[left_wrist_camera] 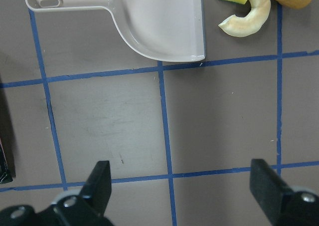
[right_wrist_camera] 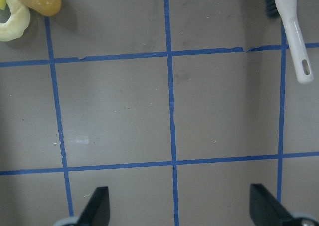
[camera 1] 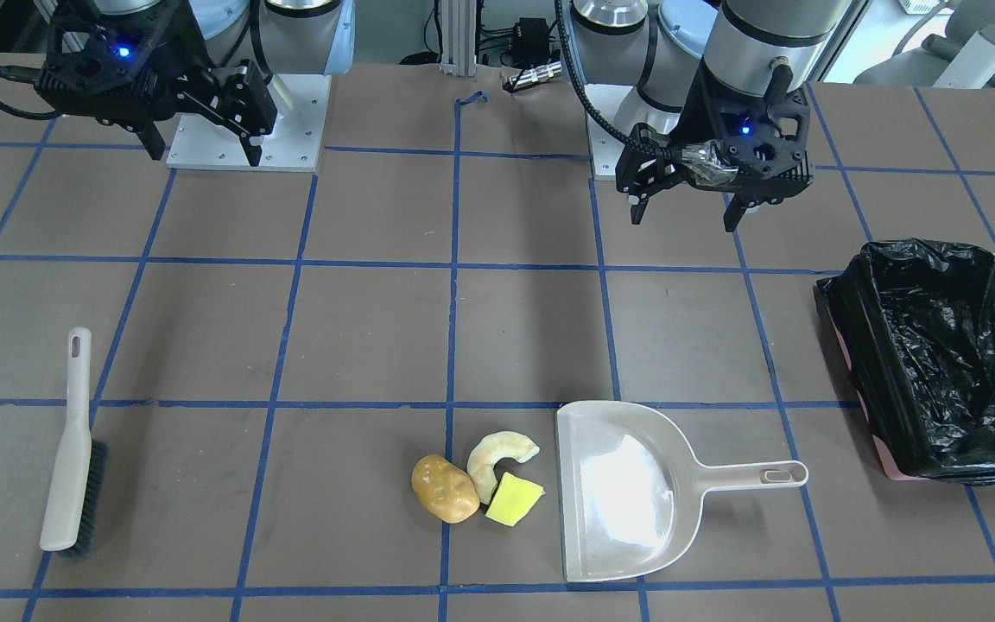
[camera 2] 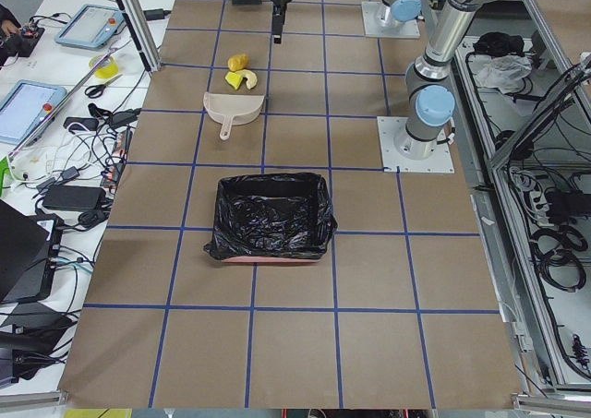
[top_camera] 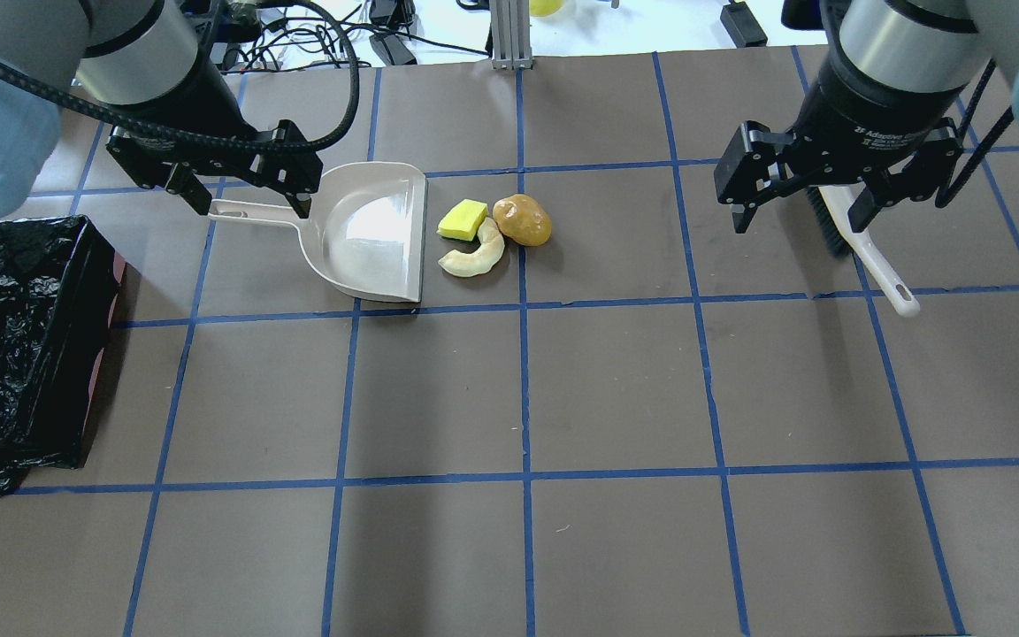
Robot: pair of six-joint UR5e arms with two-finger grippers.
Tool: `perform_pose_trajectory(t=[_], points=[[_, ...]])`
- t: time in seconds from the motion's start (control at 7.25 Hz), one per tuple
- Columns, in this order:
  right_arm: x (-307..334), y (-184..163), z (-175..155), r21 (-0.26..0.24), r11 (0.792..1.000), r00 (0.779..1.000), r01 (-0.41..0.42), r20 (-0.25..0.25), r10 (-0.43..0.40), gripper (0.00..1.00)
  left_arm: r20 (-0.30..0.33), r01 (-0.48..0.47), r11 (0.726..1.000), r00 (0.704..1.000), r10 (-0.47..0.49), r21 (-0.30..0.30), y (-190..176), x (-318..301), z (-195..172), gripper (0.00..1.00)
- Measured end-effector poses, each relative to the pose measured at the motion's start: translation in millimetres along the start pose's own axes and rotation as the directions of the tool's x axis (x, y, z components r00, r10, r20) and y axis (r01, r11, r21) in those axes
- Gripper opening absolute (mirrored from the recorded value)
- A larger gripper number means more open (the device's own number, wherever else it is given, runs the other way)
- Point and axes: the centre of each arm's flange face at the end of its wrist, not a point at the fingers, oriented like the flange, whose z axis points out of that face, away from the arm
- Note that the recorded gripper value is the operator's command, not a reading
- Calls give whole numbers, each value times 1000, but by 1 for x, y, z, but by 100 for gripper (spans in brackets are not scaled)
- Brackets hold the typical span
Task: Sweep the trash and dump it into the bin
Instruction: 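Move the left gripper to the dustpan handle while the right gripper approaches the brush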
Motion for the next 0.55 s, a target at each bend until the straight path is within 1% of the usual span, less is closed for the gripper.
perform_pose_trajectory(t=[0.55], points=[[0, -3, 3, -6, 1000, 1000, 2, 0, -2, 100, 1, 0, 1000, 1000, 0, -1, 0, -1, 0, 100]])
